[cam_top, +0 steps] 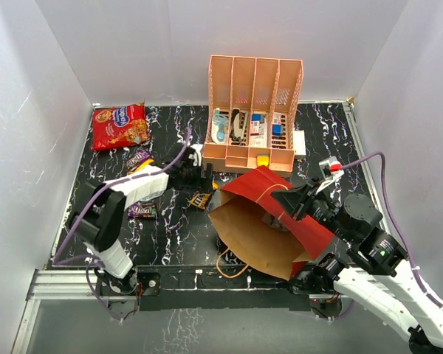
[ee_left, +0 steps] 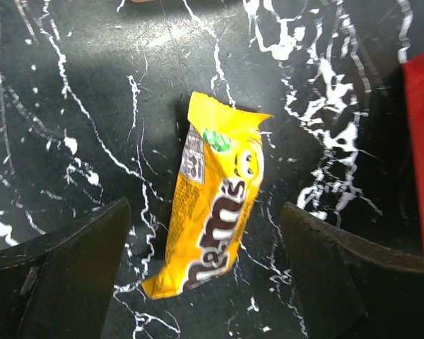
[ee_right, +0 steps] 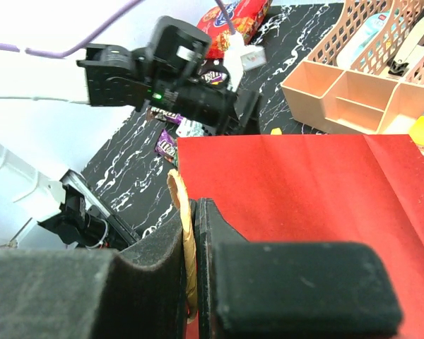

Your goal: Take the snacks out of the paper bag

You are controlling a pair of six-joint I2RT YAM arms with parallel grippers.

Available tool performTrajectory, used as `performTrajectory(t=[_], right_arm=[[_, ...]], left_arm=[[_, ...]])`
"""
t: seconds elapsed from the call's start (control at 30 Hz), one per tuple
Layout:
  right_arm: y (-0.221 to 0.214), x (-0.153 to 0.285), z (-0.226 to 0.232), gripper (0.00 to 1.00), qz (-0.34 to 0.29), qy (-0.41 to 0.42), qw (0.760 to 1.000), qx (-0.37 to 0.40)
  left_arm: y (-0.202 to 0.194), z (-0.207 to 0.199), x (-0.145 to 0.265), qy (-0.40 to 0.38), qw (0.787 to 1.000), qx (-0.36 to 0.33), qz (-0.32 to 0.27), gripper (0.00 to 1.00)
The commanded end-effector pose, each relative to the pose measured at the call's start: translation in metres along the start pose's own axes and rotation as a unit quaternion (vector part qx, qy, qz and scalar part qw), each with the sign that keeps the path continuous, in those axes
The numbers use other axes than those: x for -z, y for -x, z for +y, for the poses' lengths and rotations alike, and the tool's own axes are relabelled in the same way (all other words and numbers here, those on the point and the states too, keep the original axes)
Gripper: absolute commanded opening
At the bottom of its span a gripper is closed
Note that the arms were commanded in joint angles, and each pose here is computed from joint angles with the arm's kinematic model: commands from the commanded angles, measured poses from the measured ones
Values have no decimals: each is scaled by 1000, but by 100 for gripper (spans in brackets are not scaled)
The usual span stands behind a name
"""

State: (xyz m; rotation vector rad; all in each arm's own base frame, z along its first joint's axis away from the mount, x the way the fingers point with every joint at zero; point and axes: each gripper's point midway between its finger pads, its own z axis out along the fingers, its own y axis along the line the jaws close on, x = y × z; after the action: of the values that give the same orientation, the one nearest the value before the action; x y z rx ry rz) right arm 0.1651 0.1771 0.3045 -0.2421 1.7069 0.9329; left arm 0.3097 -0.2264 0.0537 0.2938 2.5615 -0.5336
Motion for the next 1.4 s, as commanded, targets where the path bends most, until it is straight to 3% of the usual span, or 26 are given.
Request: performTrajectory(t=[0.0, 0.13, 0.33, 0.6, 0.77, 0.93, 1.03, 1.07, 1.17, 1.23, 1.37], right_arm=[[22, 7, 8, 8, -43, 9, 999, 0], [20, 7, 6, 8, -40, 7, 999, -1], [20, 3, 6, 8, -37, 6, 999, -2], [19, 3, 6, 8, -32, 6, 999, -2], [20, 4, 7, 8, -34, 7, 999, -2], [23, 4, 11, 8, -34, 13, 999, -1], [25, 4, 13, 8, -33, 16, 999, 0], [26, 3, 14, 8, -34, 18, 999, 0], [21, -1, 15, 8, -27, 25, 999, 0], [14, -6, 14, 8, -15, 29, 999, -2], [-5, -14, 28, 8, 19, 81, 996, -5]], left_arm=[[-9, 7, -7, 52, 996, -57, 53, 83], [-20, 26, -14, 117, 986, -91, 72, 72], [-26, 44, -4, 183, 975, -93, 84, 35], [10, 53, 56, 229, 971, -67, -25, 22], [24, 94, 97, 292, 953, -17, -77, 19], [18, 147, 129, 373, 918, 60, -121, 20], [6, 166, 129, 386, 908, 105, -122, 20], [4, 170, 127, 386, 907, 116, -122, 24], [5, 167, 120, 370, 911, 142, -117, 58], [9, 162, 119, 359, 914, 151, -113, 74], [28, 127, 123, 274, 940, 164, -117, 79]])
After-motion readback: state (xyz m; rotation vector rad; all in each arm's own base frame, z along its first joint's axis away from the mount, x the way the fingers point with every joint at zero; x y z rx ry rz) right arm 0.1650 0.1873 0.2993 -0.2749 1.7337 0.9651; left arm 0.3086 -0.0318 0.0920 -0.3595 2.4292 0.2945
